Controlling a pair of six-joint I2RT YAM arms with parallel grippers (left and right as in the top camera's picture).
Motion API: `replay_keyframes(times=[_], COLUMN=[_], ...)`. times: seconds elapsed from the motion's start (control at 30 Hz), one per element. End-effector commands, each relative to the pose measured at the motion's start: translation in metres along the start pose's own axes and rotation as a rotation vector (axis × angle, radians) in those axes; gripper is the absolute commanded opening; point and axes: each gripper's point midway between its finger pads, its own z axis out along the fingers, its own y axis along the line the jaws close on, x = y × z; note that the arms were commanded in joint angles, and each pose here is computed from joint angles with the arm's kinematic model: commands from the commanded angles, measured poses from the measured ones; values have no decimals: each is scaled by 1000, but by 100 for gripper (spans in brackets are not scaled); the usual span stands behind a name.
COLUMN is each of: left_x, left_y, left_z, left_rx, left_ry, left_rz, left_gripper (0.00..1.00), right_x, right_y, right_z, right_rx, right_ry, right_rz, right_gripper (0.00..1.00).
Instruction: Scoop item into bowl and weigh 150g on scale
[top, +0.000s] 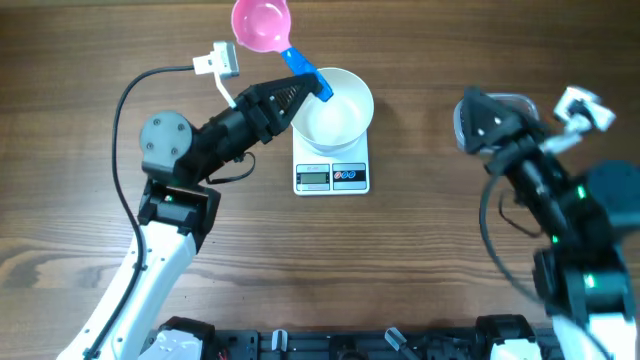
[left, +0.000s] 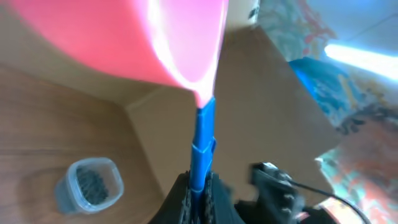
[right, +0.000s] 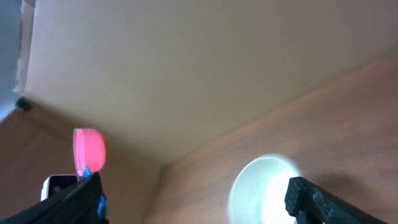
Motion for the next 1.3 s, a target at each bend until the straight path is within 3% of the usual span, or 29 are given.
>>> replay_keyframes(times=[0.0,0.2,0.4,0.5,0.63,1.03,1.27], left_x=[-6,-6,-8,-10,-10,1,1], left_y=[-25,-27,-27,-26,-27,-28,-28], left_z=[3,8,11,11,11,16,16], left_rx=[64,55,48,43,46,46,46], left_ry=[-43,-87,-123,-135,-134,-103,-103], left_rz=[9,-3,-10,-10,-9,-25,-25], left_gripper=[4,4,4,4,4,4,4], right_x=[30,49,76,84,90,84,81], right_y=[17,30,59,67,79,108,109], right_z=[24,51,65,68,71,73,74], right_rx=[-164,-327,-448,-453,-465,-534,-532], right_ry=[235,402,468,462,442,342,330], right_rz=[155,223,180,178,176,165,185], right_gripper=[93,79,76,75,66,68,49])
